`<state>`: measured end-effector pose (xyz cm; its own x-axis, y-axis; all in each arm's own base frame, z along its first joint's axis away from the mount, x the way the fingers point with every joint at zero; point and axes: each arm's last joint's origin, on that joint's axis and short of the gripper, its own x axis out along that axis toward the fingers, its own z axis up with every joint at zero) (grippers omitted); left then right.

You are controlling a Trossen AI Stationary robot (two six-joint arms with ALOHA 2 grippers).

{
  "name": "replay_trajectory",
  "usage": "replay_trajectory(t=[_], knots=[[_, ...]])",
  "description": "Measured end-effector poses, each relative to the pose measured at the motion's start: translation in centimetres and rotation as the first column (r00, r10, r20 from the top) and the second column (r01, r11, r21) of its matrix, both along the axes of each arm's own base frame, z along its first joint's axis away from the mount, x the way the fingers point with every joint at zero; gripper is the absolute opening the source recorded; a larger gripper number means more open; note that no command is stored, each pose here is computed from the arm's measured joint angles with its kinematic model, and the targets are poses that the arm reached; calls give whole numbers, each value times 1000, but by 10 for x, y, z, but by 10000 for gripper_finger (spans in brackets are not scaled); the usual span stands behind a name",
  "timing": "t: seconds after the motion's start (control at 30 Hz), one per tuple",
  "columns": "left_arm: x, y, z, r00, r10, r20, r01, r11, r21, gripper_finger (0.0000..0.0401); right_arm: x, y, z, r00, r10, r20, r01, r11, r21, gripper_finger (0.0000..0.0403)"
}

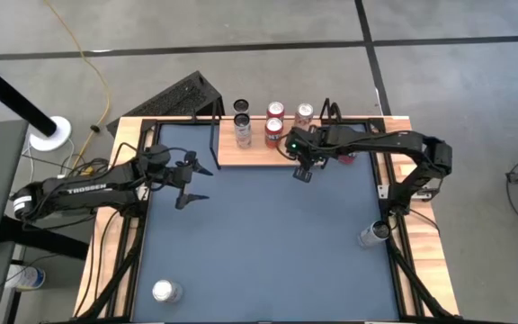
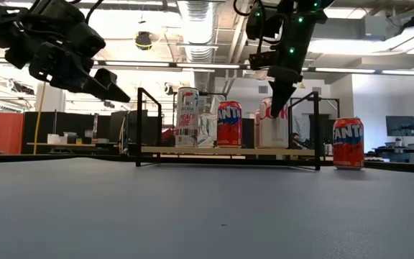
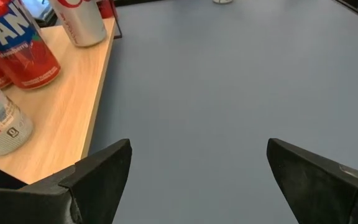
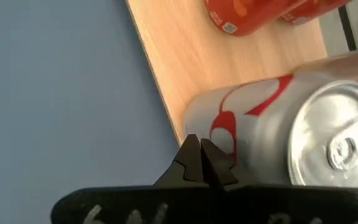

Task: Place canned beverage on shelf
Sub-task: Put the right silver soda can on the shelf aligned with the other silver soda can

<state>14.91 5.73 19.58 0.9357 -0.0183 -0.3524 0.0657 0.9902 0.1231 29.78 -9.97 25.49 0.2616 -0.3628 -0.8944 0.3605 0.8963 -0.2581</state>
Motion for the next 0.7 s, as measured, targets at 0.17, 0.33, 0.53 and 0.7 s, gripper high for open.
replay_trajectory(t=[0.17,0.33,0.53,0.7], knots=[[2,1,-3,1000,0,-15,0,1000,-7,364,-3,-5,1,1000,-12,-12,12,1000,-19,0],[5,2,-4,1000,-1,-20,1,1000,-10,364,-5,-12,1,1000,-1,-28,0,999,-33,0],[5,2,-4,1000,-1,-19,1,1000,-11,364,-9,-22,1,997,43,-58,-47,997,-57,0],[5,2,-4,1000,-1,-18,1,1000,-11,364,-10,-31,2,996,63,-60,-68,995,-80,0]])
